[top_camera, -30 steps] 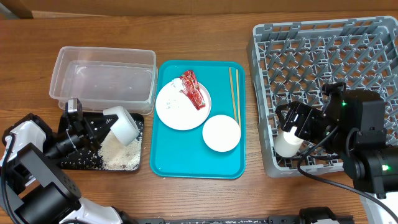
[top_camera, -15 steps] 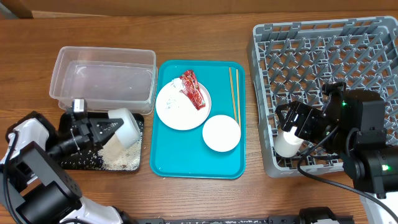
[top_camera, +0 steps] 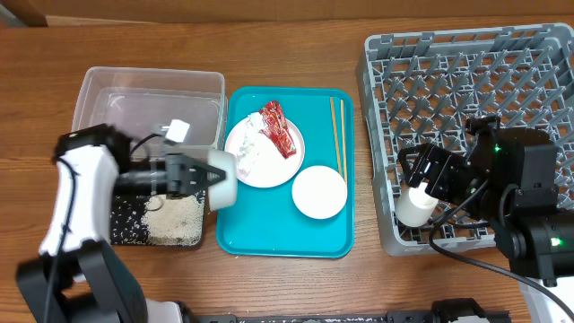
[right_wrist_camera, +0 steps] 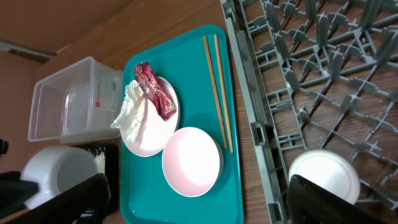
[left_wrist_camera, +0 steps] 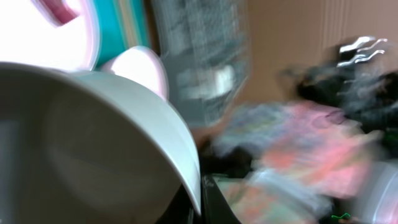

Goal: Sort waste into correct bins and load items into the dishwasher
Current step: 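Tip the rice bowl over the black tray to dump the rice, then set the emptied bowl back on the teal tray with left gripper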

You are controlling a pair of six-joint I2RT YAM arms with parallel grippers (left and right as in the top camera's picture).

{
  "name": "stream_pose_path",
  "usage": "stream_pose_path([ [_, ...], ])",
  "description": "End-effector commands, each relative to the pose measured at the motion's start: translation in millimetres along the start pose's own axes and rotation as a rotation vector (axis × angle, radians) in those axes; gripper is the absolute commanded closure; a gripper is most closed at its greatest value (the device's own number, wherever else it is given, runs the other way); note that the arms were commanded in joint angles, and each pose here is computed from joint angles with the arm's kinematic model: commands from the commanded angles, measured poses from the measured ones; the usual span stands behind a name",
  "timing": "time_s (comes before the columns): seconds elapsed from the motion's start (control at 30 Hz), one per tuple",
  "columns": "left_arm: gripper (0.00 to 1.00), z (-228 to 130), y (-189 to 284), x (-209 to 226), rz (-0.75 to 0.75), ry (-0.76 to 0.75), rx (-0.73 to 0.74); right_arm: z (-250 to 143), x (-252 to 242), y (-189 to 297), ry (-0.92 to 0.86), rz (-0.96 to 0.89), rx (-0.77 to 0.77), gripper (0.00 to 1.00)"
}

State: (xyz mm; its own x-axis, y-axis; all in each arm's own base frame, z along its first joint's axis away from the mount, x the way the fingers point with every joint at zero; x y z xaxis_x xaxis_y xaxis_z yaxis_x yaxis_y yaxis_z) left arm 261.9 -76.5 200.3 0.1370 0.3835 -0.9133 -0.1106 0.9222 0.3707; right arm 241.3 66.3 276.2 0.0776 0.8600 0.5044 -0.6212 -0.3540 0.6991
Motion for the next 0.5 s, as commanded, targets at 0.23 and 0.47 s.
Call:
stream_pose_path([
  [0.23,0.96,-27.9,-83.3,55.8,1.043,-0.015,0.149,5.0,5.1,5.0,0.014,0.016,-0.02,0.07],
  [0.47,0.96,-52.0,-131.0,78.6,1.212,-0.061,0.19,2.3,3.7,5.0,0.01,0.009,-0.008,0.07],
])
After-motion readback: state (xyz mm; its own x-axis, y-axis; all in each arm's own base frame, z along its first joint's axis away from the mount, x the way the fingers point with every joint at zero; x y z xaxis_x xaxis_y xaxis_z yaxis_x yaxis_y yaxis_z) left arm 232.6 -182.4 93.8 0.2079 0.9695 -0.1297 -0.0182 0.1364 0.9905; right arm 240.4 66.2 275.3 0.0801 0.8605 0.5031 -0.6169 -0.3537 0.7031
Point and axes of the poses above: each gripper's point midway between its finger pads, its own y axis back along the fingers, its own x axis along the line the jaws close on, z = x × y, the point moved 2 cm from there along y, back along the fingers, and after that the axes turned 1 degree about y, right-handed, at the moved point
